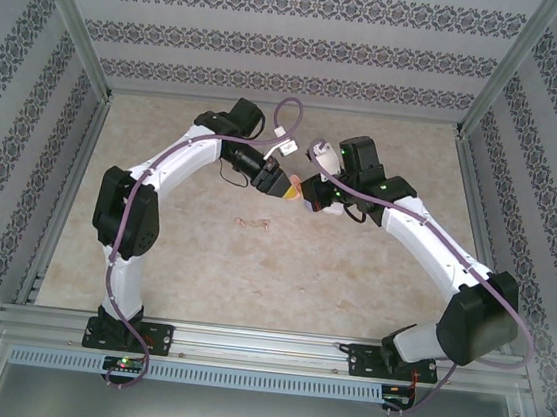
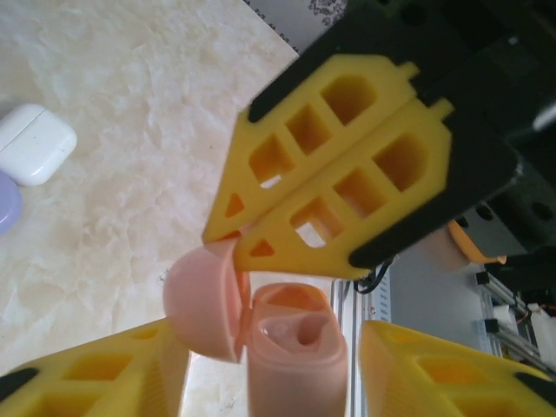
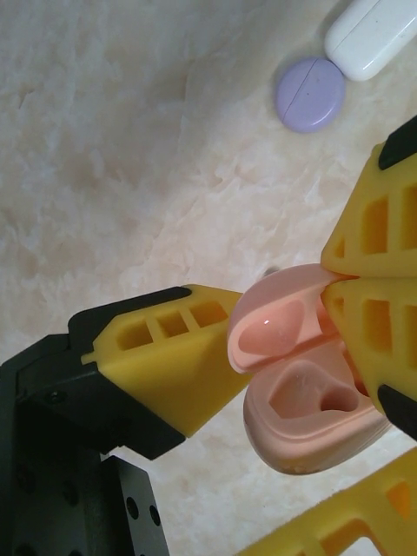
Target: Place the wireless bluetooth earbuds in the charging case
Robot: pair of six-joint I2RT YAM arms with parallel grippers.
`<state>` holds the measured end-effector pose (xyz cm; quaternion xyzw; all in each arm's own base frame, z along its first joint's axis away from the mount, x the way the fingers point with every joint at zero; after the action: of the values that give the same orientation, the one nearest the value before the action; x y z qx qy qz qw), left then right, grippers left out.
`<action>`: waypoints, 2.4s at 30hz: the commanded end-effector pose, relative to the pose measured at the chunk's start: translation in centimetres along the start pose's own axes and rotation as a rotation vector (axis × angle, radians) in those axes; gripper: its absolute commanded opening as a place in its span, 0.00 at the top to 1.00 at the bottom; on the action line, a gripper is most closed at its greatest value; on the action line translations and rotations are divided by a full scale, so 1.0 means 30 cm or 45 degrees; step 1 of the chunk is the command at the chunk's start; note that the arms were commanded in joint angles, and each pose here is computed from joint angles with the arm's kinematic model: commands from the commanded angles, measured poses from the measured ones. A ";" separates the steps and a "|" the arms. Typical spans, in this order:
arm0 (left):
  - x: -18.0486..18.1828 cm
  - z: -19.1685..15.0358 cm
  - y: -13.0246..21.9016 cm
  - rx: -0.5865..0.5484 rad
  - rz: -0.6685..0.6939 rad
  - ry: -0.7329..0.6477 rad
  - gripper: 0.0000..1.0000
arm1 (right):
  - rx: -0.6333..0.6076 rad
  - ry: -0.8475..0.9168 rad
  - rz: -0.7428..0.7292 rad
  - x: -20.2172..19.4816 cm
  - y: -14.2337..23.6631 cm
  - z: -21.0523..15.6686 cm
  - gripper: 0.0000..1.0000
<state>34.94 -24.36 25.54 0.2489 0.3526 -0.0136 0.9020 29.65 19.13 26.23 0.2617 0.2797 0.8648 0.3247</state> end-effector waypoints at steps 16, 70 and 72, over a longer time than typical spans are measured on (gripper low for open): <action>-0.031 0.003 0.009 -0.004 -0.117 -0.037 0.97 | -0.040 0.032 -0.023 0.006 0.004 0.042 1.00; -0.295 -0.151 0.448 -1.063 0.959 -0.210 1.00 | 0.073 -0.323 -0.466 0.031 -0.120 -0.010 0.14; -0.292 -0.175 0.455 -1.109 1.000 -0.183 1.00 | 0.141 -0.318 -0.404 0.075 -0.198 -0.021 0.19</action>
<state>27.86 -12.50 32.79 0.0147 0.1615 0.4074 0.8987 30.58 21.44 23.09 0.3055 0.3187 0.7339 0.5162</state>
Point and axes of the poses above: each hand's point on the last joint's axis, 136 mm out from that joint toward the fingers, its own y axis back along the fingers, its own x axis along the line the jaws close on, z = x × y, the point moved 8 cm from there along y, back along the fingers, and after that the axes turned 1 degree about -y, right-handed, at the moved point
